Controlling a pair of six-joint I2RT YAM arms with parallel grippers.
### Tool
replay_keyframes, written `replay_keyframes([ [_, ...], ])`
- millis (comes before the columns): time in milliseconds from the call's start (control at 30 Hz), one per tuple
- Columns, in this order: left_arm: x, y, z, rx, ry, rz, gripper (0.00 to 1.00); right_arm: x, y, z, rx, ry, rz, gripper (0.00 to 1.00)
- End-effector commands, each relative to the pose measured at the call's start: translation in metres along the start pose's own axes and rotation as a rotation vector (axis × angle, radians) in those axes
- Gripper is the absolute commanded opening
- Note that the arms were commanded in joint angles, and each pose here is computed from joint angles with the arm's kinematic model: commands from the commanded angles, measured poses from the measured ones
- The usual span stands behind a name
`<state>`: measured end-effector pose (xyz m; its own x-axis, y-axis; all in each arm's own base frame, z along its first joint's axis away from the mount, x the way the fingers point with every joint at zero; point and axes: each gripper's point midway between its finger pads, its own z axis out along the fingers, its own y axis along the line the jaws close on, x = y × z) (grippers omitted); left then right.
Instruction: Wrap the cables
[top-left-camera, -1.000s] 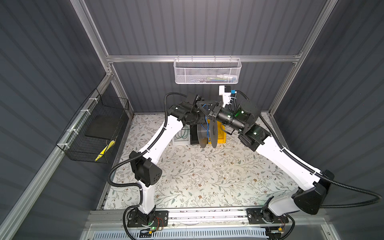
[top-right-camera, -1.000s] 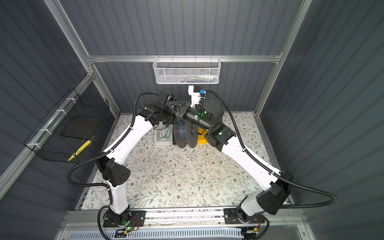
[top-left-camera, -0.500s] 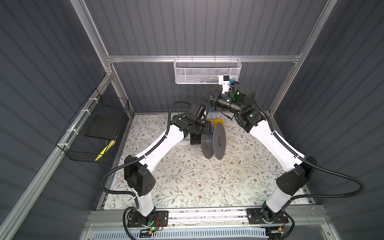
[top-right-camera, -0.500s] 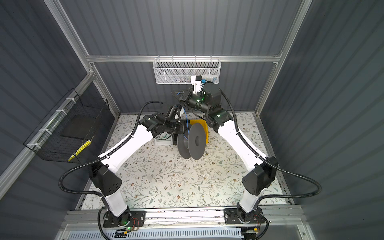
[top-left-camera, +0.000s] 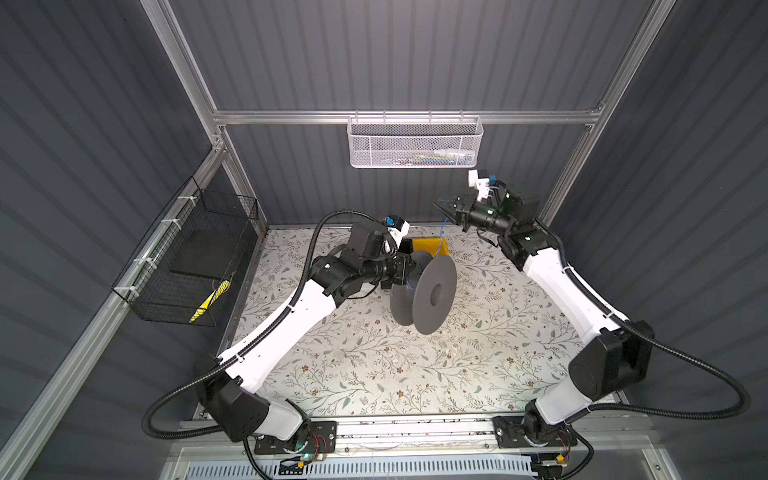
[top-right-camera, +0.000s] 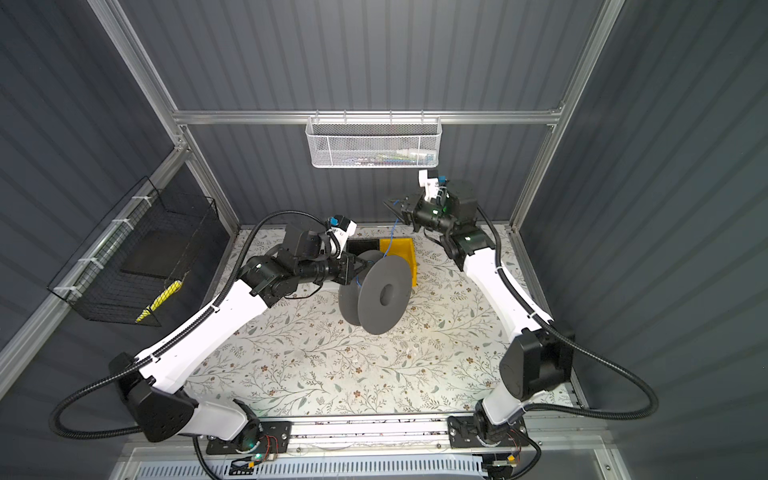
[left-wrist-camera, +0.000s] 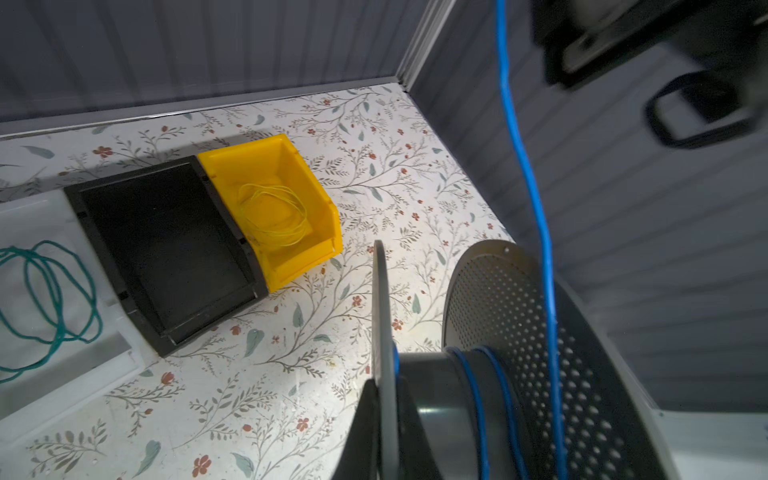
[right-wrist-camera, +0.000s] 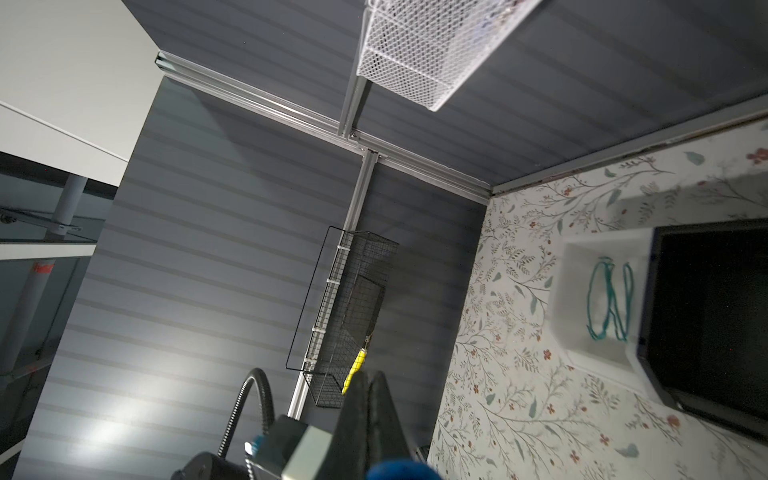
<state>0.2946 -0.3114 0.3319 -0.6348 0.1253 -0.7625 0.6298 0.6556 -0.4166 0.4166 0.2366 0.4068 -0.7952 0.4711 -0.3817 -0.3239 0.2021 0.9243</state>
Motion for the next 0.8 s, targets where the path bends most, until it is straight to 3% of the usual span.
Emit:
replay_keyframes([
  [0,-0.017,-0.027,-0.037,0.150,-0.057,-0.008,0.00,-0.002,-0.002,-0.036,-0.070,-0.042,-0.101,0.00],
  [167,-0.045,-0.012,-0.056,0.172,-0.145,-0.105,0.00,0.022,-0.034,-0.076,-0.047,-0.057,-0.096,0.00],
  [367,-0.082,0.043,-0.073,0.174,-0.312,-0.375,0.00,0.057,-0.053,-0.101,-0.030,-0.032,-0.088,0.00],
  [600,-0.112,0.083,-0.092,-0.016,-0.503,-0.505,0.00,0.121,-0.054,-0.107,-0.029,0.112,-0.128,0.00],
  [767,-0.110,0.109,-0.087,-0.097,-0.558,-0.611,0.00,0.170,-0.052,-0.102,0.031,0.236,-0.191,0.00],
])
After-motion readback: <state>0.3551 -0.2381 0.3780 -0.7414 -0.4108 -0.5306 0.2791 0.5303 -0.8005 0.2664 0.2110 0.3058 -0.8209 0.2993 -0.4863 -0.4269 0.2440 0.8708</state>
